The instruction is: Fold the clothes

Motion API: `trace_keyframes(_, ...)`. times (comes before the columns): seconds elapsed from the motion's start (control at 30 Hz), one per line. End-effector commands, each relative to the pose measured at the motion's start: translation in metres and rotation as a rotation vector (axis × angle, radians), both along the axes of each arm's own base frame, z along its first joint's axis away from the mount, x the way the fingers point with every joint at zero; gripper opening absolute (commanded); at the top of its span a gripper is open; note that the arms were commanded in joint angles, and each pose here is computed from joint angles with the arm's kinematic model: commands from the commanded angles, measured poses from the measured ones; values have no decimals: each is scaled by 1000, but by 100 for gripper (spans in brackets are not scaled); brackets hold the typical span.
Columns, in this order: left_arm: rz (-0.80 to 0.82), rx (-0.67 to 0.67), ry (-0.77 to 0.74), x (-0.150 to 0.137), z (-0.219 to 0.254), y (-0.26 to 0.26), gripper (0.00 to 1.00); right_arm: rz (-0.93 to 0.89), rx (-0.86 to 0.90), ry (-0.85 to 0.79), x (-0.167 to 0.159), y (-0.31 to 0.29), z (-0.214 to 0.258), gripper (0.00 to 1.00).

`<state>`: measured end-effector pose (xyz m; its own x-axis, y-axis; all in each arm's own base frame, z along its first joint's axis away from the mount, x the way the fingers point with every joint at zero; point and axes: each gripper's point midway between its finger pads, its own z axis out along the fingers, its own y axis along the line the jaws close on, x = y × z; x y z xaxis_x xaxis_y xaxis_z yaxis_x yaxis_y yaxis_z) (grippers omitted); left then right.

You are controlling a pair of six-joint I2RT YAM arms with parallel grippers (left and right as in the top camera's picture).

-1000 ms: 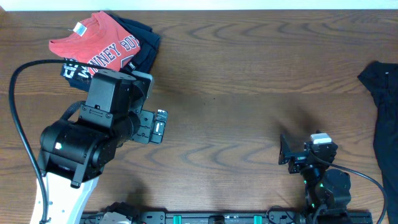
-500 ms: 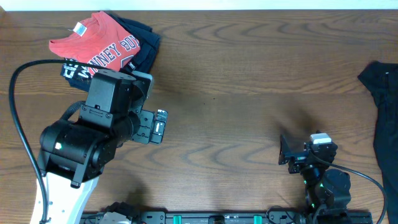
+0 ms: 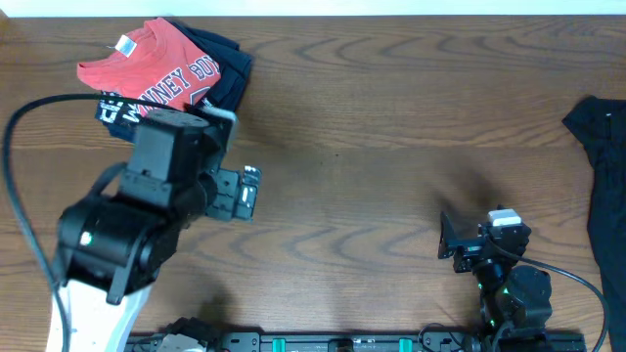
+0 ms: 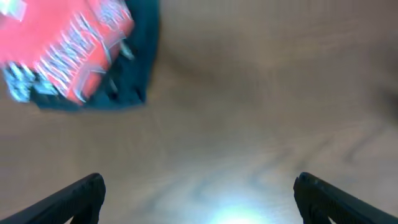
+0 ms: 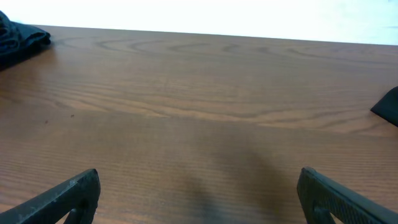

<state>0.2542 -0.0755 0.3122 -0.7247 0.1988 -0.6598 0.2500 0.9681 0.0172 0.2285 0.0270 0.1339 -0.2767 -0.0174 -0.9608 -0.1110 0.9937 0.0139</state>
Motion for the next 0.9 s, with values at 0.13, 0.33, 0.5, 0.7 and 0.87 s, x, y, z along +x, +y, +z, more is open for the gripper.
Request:
trace_keyframes(0.13, 64, -130, -413, 14, 60, 26, 98, 0, -12, -6, 0, 0, 0, 99)
trace_keyframes(0.33, 17, -157, -715, -4, 74, 38, 98, 0, -12, -6, 0, 0, 0, 99)
trace_keyframes(0.5, 59, -134, -810, -27, 55, 51, 98, 0, -12, -6, 0, 0, 0, 99)
trace_keyframes(0.7, 85, -120, -847, -44, 24, 57, 98, 0, -12, -6, 0, 0, 0, 99)
trace_keyframes(0.87, 85, -120, -861, -46, -3, 57, 98, 0, -12, -6, 0, 0, 0, 99)
